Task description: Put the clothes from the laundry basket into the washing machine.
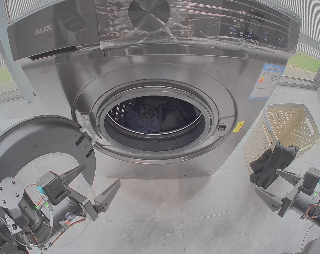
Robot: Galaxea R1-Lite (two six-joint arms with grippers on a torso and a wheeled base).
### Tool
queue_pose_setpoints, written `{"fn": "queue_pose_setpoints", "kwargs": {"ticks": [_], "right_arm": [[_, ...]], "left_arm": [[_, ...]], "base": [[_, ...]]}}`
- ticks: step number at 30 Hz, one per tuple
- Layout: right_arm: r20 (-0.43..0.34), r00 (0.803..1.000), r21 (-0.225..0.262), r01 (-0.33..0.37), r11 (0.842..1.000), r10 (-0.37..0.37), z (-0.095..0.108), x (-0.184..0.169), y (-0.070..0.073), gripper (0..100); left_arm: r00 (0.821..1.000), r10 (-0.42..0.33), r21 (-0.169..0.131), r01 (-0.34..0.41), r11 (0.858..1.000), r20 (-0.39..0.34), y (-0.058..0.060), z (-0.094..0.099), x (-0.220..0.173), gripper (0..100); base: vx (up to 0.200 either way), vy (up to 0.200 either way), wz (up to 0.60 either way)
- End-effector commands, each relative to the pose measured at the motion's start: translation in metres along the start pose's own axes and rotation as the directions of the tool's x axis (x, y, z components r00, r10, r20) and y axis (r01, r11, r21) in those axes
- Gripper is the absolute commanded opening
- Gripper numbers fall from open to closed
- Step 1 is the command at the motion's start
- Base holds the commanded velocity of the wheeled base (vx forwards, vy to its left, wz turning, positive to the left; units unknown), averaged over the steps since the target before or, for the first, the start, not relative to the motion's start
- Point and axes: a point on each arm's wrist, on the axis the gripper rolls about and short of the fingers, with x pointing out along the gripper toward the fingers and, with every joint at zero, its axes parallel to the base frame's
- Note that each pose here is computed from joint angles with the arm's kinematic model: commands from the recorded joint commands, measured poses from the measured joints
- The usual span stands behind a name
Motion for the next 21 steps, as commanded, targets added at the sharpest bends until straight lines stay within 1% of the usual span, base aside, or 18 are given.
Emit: {"fn": "queue_pose_setpoints", "kwargs": {"ticks": [1,2,3,4,5,7,8,10,11,12,13,14,15,16,17,18,21], "right_arm": [[0.120,0.992,0.012,0.033,0.999,-0.034,0.004,-0.047,-0.005,100],[0.134,0.990,0.015,0.036,0.999,-0.038,0.003,-0.052,-0.005,100],[0.136,0.990,0.016,0.037,0.999,-0.039,0.003,-0.053,-0.006,100],[0.166,0.985,0.023,0.052,0.998,-0.055,0.003,-0.063,-0.007,100],[0.169,0.984,0.022,0.055,0.998,-0.058,0.003,-0.064,-0.008,100],[0.195,0.975,0.026,0.101,0.995,-0.104,-0.002,-0.079,-0.011,100],[0.199,0.973,0.028,0.115,0.993,-0.118,-0.005,-0.084,-0.012,100],[0.217,0.970,0.029,0.110,0.994,-0.113,-0.010,-0.095,-0.012,100],[0.237,0.966,0.032,0.099,0.995,-0.104,-0.012,-0.102,-0.012,100],[0.244,0.963,0.037,0.113,0.993,-0.118,-0.015,-0.107,-0.012,100],[0.242,0.962,0.040,0.123,0.992,-0.129,-0.017,-0.110,-0.012,100],[0.239,0.960,0.042,0.143,0.989,-0.149,-0.020,-0.113,-0.013,100],[0.237,0.956,0.046,0.169,0.985,-0.175,-0.022,-0.117,-0.013,100],[0.237,0.955,0.046,0.170,0.984,-0.177,-0.022,-0.117,-0.013,100],[0.240,0.947,0.042,0.208,0.977,-0.212,-0.024,-0.123,-0.012,100],[0.243,0.941,0.044,0.234,0.971,-0.237,-0.026,-0.126,-0.011,100],[0.257,0.921,0.034,0.293,0.955,-0.292,-0.028,-0.135,-0.009,100]], "left_arm": [[0.994,0.087,0.017,-0.088,0.996,0.073,0.020,0.016,-0.027,100],[0.993,0.094,0.029,-0.096,0.995,0.068,0.022,0.016,-0.032,100],[0.993,0.094,0.031,-0.096,0.995,0.066,0.022,0.017,-0.033,100],[0.994,0.096,0.038,-0.099,0.994,0.056,0.024,0.018,-0.043,100],[0.994,0.097,0.037,-0.099,0.994,0.055,0.024,0.018,-0.045,100],[0.994,0.105,0.051,-0.106,0.993,0.019,0.027,0.016,-0.061,100],[0.993,0.115,0.051,-0.115,0.992,0.002,0.029,0.014,-0.067,100],[0.993,0.121,0.049,-0.120,0.992,-0.008,0.032,0.012,-0.082,100],[0.993,0.121,0.040,-0.121,0.992,0.005,0.034,0.012,-0.094,100],[0.993,0.118,0.030,-0.119,0.992,0.027,0.036,0.011,-0.106,100],[0.993,0.115,0.025,-0.116,0.993,0.039,0.037,0.010,-0.114,100],[0.991,0.125,0.019,-0.126,0.992,0.049,0.039,0.008,-0.122,100],[0.986,0.159,0.012,-0.160,0.987,0.054,0.042,0.005,-0.130,100],[0.985,0.164,0.011,-0.165,0.986,0.054,0.042,0.005,-0.131,100],[0.978,0.201,0.010,-0.202,0.979,0.062,0.045,-0.001,-0.142,100],[0.975,0.210,0.007,-0.211,0.977,0.074,0.046,-0.005,-0.149,100],[0.977,0.198,0.006,-0.199,0.980,0.074,0.047,-0.016,-0.163,100]], "base": [[-0.200,0.000,0.00],[-0.200,0.000,0.00],[-0.200,0.000,0.00],[-0.200,0.000,0.00],[-0.200,0.000,0.00],[-0.200,0.000,0.00],[-0.200,0.000,0.00],[0.000,0.000,0.00],[0.000,0.000,0.00],[0.000,0.000,0.00],[0.000,0.000,0.00],[0.000,0.000,0.00],[0.000,0.000,0.00],[0.000,0.000,0.00],[0.000,0.000,0.00],[0.000,-0.200,0.00],[0.000,-0.200,0.00]]}}
